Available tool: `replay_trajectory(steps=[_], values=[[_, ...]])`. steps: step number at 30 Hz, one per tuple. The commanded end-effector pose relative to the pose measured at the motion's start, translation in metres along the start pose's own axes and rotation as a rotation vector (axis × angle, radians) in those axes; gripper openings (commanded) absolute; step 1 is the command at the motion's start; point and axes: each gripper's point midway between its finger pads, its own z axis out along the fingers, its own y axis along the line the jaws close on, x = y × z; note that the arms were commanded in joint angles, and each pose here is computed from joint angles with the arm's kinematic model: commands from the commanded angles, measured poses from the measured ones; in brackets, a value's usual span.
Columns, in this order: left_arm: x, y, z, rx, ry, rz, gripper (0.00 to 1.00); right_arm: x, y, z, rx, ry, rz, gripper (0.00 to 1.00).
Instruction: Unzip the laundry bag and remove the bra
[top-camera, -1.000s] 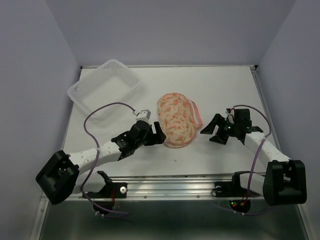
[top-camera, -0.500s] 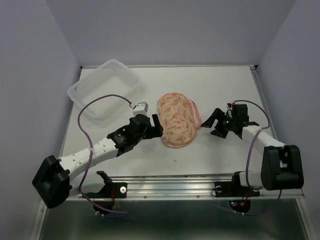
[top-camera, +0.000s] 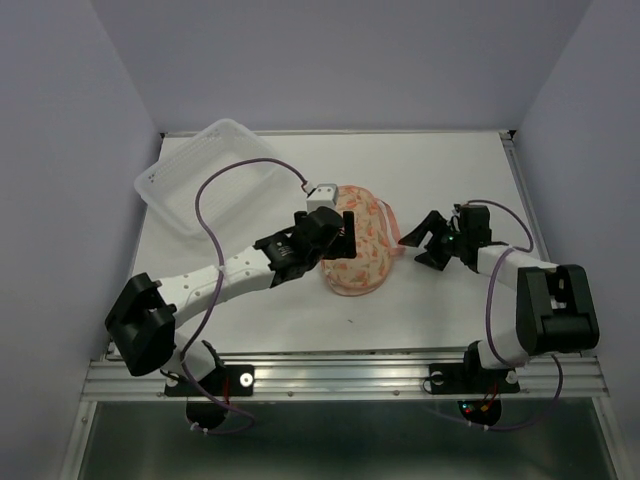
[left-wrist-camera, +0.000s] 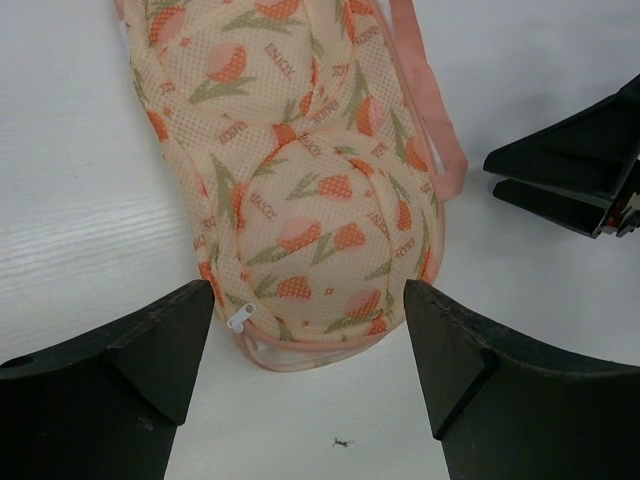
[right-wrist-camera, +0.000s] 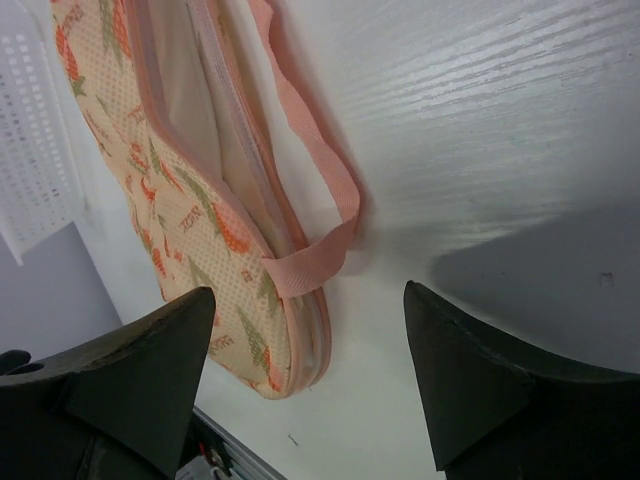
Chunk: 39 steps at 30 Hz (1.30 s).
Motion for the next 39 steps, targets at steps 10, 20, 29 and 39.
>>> replay_trajectory(steps=[10, 20, 29, 39], values=[[0.019, 0.048, -0.015, -0.095, 0.008, -0.037, 0.88, 0.002, 0.024, 0.022, -0.188, 0.036, 0.012, 0.76], [0.034, 0.078, -0.033, -0.118, 0.004, -0.098, 0.88, 0.02, 0.028, 0.038, -0.218, 0.104, -0.007, 0.54], [0.03, 0.092, -0.046, -0.133, -0.023, -0.129, 0.88, -0.026, 0.061, 0.008, -0.169, -0.075, -0.189, 0.01], [0.009, 0.104, -0.065, -0.139, -0.082, -0.161, 0.88, -0.063, 0.137, -0.057, -0.241, -0.209, -0.437, 0.01]])
